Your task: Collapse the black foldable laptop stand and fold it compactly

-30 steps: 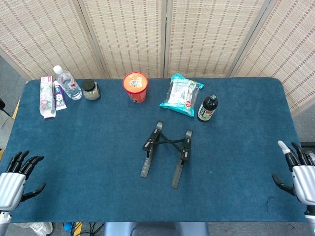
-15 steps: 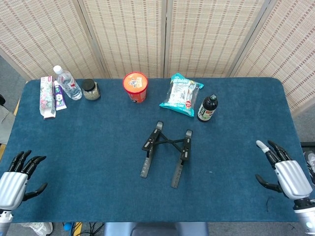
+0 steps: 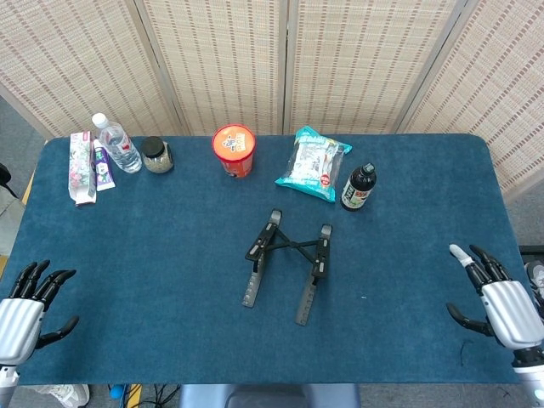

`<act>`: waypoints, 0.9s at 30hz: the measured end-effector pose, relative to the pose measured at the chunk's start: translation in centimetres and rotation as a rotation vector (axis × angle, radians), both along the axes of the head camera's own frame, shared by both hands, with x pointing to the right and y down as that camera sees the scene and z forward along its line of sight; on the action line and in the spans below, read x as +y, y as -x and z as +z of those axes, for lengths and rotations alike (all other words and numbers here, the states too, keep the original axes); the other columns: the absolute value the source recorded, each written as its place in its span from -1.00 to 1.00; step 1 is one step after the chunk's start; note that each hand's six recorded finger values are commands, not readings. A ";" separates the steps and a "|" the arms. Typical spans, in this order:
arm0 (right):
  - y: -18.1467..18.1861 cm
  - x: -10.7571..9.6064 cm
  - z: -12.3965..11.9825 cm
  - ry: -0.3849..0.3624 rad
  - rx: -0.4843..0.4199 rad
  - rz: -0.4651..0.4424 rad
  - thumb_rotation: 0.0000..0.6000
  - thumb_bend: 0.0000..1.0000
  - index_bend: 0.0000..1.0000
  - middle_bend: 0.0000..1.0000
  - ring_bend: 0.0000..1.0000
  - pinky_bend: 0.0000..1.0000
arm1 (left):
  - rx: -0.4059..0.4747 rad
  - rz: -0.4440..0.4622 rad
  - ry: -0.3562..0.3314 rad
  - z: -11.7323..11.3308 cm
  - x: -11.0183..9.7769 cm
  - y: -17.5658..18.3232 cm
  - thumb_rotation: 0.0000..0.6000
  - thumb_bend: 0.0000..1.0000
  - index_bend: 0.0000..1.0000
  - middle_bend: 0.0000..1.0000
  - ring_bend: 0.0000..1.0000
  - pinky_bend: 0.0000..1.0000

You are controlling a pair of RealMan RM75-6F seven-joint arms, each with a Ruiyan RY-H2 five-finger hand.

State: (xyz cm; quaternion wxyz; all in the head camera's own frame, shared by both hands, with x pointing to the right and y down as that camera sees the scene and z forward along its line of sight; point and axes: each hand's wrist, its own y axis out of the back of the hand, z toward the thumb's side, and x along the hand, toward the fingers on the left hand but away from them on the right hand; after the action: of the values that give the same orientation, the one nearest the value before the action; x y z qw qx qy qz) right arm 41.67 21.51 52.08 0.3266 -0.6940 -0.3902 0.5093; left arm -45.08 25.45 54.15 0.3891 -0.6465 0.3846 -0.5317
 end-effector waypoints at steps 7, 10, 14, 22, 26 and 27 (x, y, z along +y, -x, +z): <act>-0.1 0.2 -0.2 0.004 -0.003 -0.006 1.00 -0.58 -1.00 -0.60 -0.92 -0.72 | 0.000 -0.002 -0.002 0.0 0.0 0.0 1.00 -0.64 -0.66 -0.56 -0.90 -0.95; 0.6 0.4 0.1 0.028 -0.024 -0.037 1.00 -0.58 -1.00 -0.60 -0.92 -0.72 | 0.002 -0.001 0.002 0.2 0.0 -0.1 1.00 -0.64 -0.66 -0.56 -0.90 -0.95; 2.3 0.7 1.0 0.093 -0.055 -0.118 1.00 -0.57 -1.00 -0.60 -0.92 -0.72 | 0.005 0.005 0.004 0.4 -0.2 -0.4 1.00 -0.64 -0.66 -0.56 -0.90 -0.95; 7.0 0.8 2.5 0.213 -0.157 -0.310 1.00 -0.57 -1.00 -0.60 -0.92 -0.72 | 0.005 0.003 0.011 0.5 0.0 -0.5 1.00 -0.64 -0.66 -0.56 -0.90 -0.95; 8.8 1.2 3.3 0.269 -0.210 -0.372 1.00 -0.56 -1.00 -0.60 -0.92 -0.72 | -0.004 -0.002 0.012 0.3 0.1 -0.4 1.00 -0.64 -0.66 -0.56 -0.90 -0.95; 9.2 1.3 3.5 0.282 -0.219 -0.385 1.00 -0.56 -1.00 -0.60 -0.92 -0.72 | -0.006 -0.002 0.012 0.2 0.1 -0.4 1.00 -0.64 -0.66 -0.56 -0.90 -0.95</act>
State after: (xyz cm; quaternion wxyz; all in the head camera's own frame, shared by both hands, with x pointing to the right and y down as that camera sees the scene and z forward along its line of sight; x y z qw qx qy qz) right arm 32.49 22.81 55.63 0.2732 -0.8452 -0.2091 0.4090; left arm -44.71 25.51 54.38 0.3858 -0.6468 0.3812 -0.5362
